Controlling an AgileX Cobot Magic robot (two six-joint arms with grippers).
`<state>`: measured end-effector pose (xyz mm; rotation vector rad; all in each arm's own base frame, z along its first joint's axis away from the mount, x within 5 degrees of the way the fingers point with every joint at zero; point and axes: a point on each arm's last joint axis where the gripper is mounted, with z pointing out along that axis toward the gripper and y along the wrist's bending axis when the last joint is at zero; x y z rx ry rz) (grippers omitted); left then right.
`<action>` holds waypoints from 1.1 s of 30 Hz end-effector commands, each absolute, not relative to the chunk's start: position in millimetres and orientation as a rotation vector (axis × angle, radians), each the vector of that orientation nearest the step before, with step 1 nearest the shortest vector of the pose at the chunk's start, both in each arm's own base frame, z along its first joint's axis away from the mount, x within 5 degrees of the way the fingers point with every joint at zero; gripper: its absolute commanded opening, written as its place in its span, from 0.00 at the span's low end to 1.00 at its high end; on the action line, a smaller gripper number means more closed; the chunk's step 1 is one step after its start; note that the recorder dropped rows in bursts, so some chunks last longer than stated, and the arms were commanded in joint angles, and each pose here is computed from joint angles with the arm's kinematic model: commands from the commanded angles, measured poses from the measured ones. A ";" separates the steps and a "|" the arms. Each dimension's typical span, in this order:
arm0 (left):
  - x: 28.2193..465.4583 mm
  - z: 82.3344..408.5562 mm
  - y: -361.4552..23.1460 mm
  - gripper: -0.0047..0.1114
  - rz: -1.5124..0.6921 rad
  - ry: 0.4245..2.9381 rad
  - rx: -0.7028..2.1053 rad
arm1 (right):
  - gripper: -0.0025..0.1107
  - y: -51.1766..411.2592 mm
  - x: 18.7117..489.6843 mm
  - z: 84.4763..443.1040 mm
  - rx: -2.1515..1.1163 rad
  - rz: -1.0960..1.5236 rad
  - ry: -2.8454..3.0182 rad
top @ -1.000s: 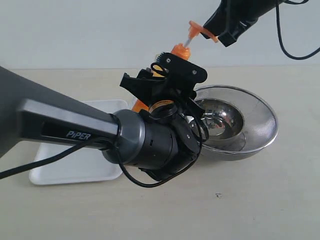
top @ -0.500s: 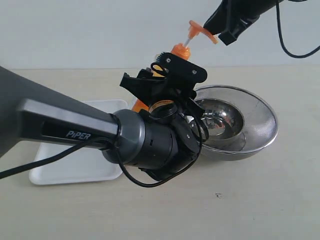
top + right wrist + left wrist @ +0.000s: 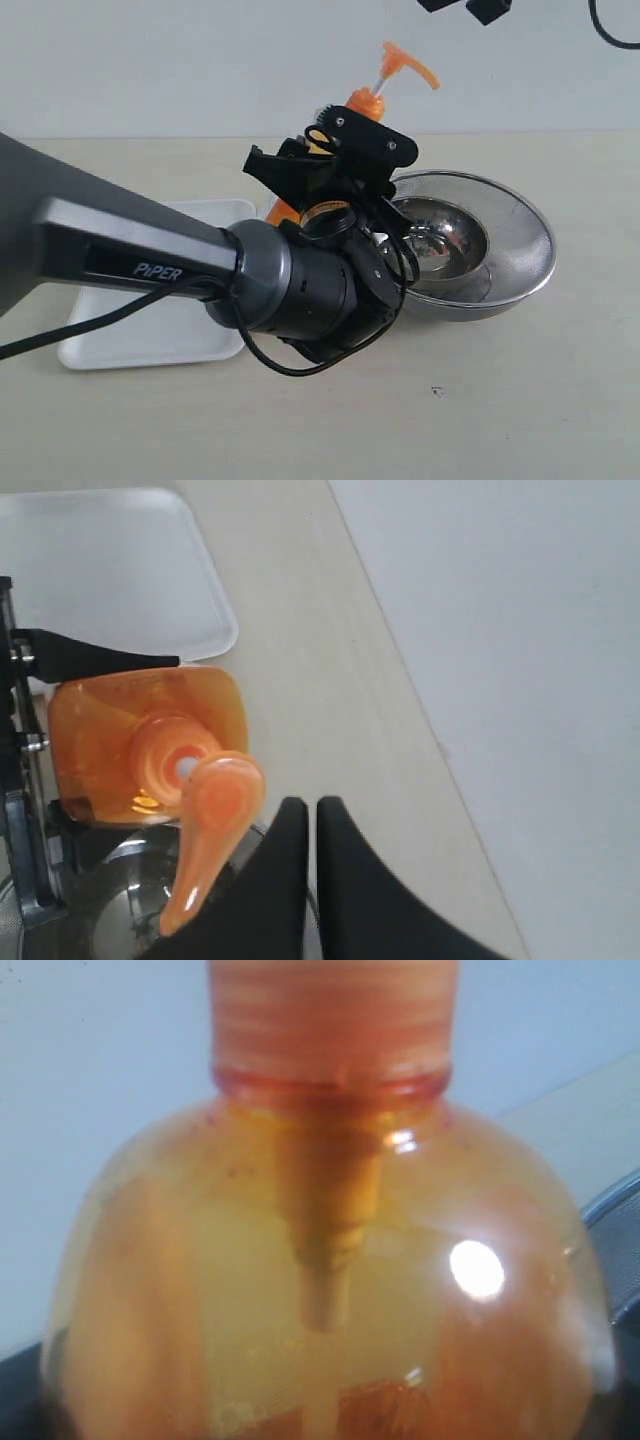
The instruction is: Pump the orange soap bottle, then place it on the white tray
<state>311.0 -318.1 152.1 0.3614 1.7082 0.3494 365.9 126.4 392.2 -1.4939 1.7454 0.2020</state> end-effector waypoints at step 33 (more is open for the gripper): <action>306.6 173.2 -325.7 0.08 0.362 1.589 0.376 | 0.02 131.5 368.0 374.3 -1.556 0.350 1.811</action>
